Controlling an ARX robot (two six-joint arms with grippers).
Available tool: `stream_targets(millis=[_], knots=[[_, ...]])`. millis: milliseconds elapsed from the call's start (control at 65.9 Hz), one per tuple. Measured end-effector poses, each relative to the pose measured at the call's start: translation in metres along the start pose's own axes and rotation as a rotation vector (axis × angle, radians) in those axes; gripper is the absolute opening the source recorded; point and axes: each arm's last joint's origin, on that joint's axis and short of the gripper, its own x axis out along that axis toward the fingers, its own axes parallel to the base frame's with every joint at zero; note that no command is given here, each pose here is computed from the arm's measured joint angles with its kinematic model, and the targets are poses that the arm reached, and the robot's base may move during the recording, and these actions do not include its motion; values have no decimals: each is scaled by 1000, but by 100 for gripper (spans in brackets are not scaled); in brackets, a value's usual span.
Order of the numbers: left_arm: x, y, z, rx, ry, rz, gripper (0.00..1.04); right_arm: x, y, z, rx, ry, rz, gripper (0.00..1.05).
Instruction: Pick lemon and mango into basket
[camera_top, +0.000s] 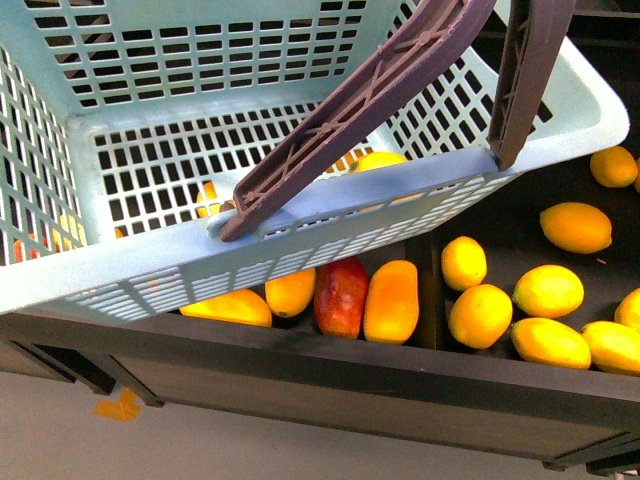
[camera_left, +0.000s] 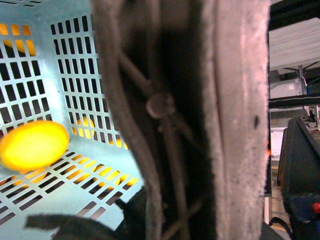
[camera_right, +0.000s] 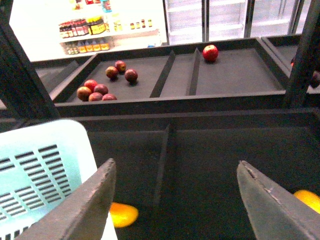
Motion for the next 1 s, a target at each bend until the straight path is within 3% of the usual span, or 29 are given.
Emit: stream_targets(millis=[46,167,319,440,1002], knots=[[0,0,0,-4,0,0,14,-9,-4,-6,-28,-2,-1,59],[0,1,1,3,-12,9,14,-42,-18,-25,-75,-4,-5,28],[0,1,1,3,-10,7,14,-64,-26,-38,-90,4,-9,2],[0,1,1,3,-12,8,14,-79,-30,-46,-93,1,-6,2],[1,-2,-3,1,18,-12,14,-85,-32,-47,-94,-5,-14,98]])
